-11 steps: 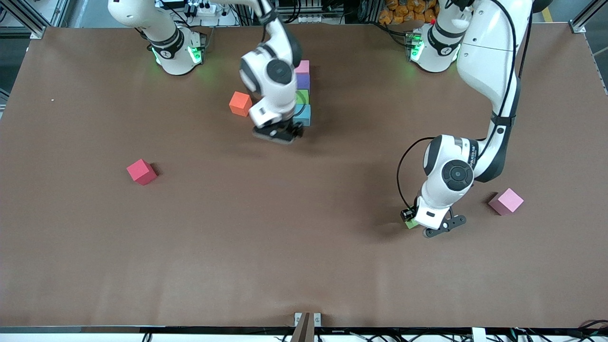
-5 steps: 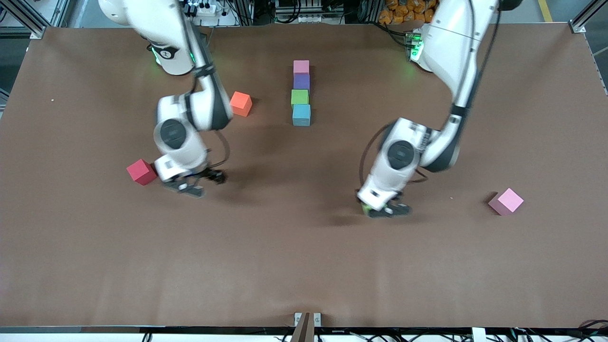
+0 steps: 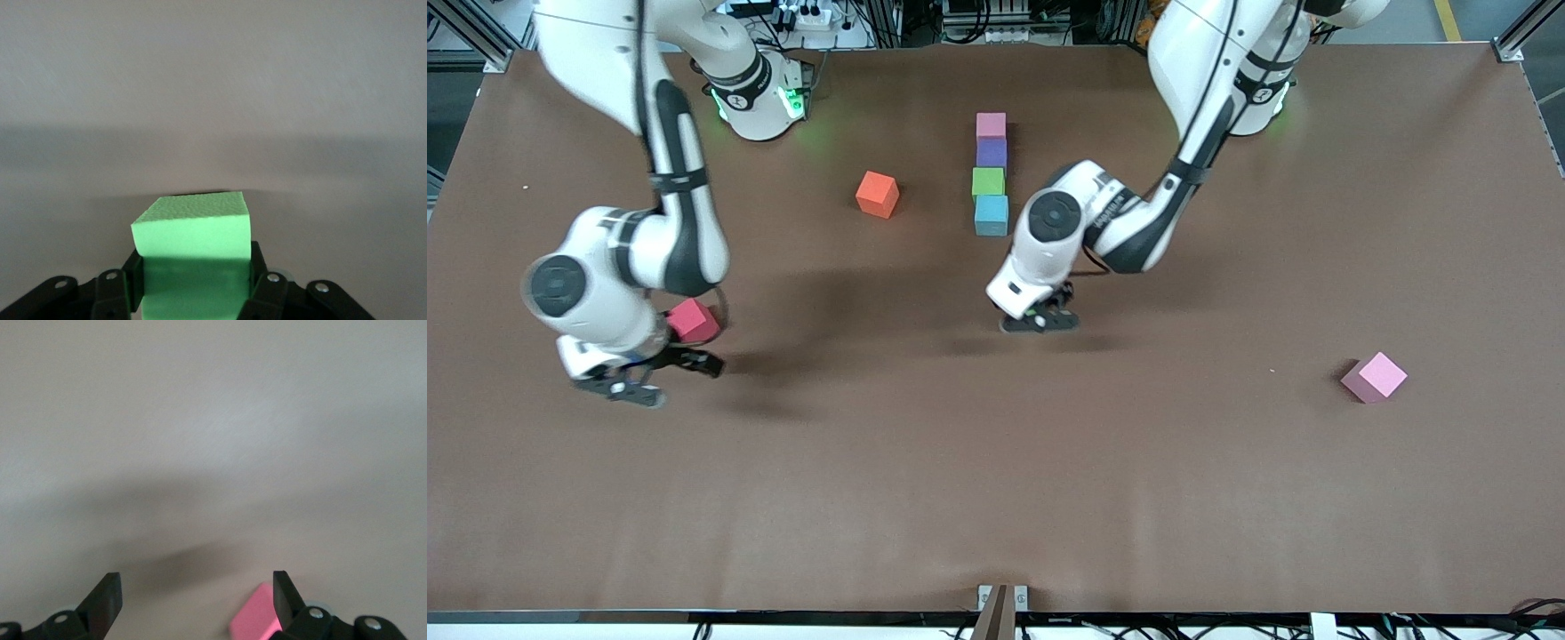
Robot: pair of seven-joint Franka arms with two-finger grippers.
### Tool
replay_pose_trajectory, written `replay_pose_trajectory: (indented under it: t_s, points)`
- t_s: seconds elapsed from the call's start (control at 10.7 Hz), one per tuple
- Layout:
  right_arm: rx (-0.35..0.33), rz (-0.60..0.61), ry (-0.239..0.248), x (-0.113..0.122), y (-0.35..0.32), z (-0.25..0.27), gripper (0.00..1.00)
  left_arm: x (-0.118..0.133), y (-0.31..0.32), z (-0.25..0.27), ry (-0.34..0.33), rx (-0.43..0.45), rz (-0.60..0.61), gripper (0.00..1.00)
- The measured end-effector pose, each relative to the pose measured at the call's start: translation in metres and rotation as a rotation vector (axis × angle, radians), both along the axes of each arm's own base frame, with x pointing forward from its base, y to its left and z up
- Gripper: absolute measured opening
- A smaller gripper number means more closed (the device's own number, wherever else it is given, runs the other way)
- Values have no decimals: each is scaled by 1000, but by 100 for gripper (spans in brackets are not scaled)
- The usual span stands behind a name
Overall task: Arrange blocks into number 1
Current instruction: 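Place the green cube below cyan while the right gripper moves near red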
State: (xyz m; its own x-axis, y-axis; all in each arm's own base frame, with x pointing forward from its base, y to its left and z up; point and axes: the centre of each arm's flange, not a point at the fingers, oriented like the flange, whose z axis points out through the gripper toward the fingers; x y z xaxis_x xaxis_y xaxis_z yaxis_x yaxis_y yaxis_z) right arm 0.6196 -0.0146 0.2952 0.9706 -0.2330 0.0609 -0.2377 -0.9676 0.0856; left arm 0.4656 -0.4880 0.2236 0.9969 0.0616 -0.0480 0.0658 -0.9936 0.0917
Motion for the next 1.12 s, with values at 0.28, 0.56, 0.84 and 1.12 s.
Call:
replay_pose_trajectory:
  t_s: [0.28,0.56,0.84,1.12]
  points:
    - [1,-15,-43,18,-34,29,100,-49,-34,-6,45,16,-31,60]
    - [18,21,1,19,-26,33,100,-89,-57,-8,54,33,-43,60]
    - [66,126,133,18,-9,47,100,-97,-59,-10,57,53,-64,60]
    - [134,315,260,14,13,75,100,-101,-56,-15,34,95,-112,60]
